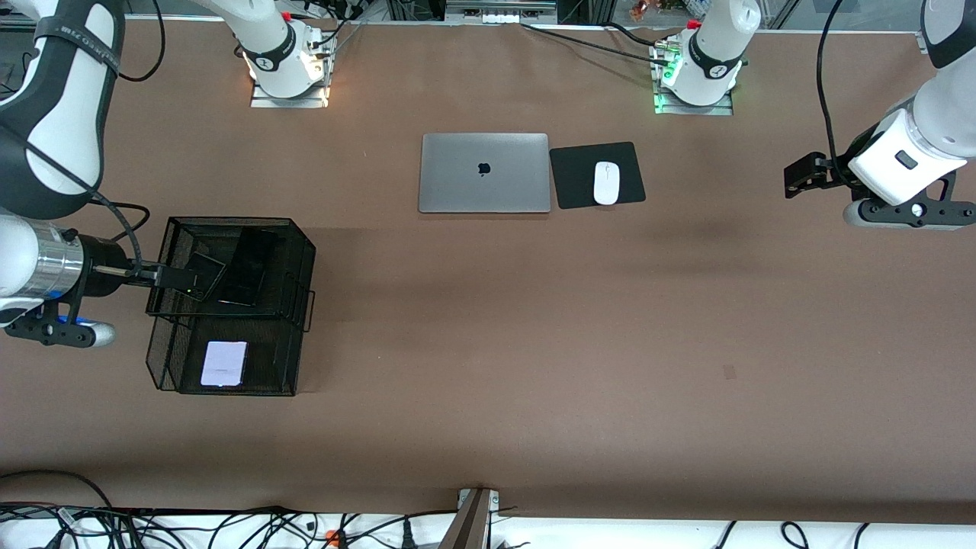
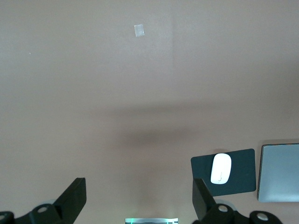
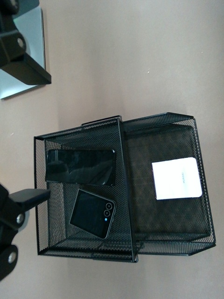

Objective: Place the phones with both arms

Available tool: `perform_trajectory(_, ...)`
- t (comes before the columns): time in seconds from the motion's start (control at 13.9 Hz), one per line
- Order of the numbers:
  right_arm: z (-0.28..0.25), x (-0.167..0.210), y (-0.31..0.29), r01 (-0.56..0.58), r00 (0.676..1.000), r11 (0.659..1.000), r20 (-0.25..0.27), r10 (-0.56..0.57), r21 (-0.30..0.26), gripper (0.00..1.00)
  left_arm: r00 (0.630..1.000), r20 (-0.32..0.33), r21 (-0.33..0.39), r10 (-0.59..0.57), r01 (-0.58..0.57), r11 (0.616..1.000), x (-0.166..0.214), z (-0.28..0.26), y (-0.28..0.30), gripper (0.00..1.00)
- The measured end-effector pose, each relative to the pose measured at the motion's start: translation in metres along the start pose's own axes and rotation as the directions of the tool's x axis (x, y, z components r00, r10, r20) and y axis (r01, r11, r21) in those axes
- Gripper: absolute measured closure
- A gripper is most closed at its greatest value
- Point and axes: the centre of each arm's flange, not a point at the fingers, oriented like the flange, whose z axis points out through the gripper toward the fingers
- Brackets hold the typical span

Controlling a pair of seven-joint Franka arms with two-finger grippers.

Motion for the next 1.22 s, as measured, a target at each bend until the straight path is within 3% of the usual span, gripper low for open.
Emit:
perform_trajectory(0.22,-0.009,-0.005,-0.019,0.052,0.997,0.995,-0.049,-0.056,-0.082,0.01,1.0,-0.001,0.0,0.0,0.0,1.0,0.0,0.0,0.0,0.0)
perform_trajectory(0.65,0.0,-0.021,0.01,0.053,0.981,0.997,-0.186,-0.062,-0.053,0.01,1.0,-0.001,0.0,0.0,0.0,1.0,0.0,-0.001,0.0,0.0)
perform_trajectory(0.86,0.01,-0.036,0.005,0.073,0.978,0.992,-0.188,-0.091,-0.099,0.01,1.0,-0.001,0.0,0.0,0.0,1.0,0.0,-0.001,0.0,0.0)
perform_trajectory(1.22,0.019,-0.036,0.003,0.024,0.983,0.995,-0.179,-0.041,-0.092,0.0,1.0,-0.001,0.0,-0.001,0.001,1.0,0.0,-0.001,0.0,0.0)
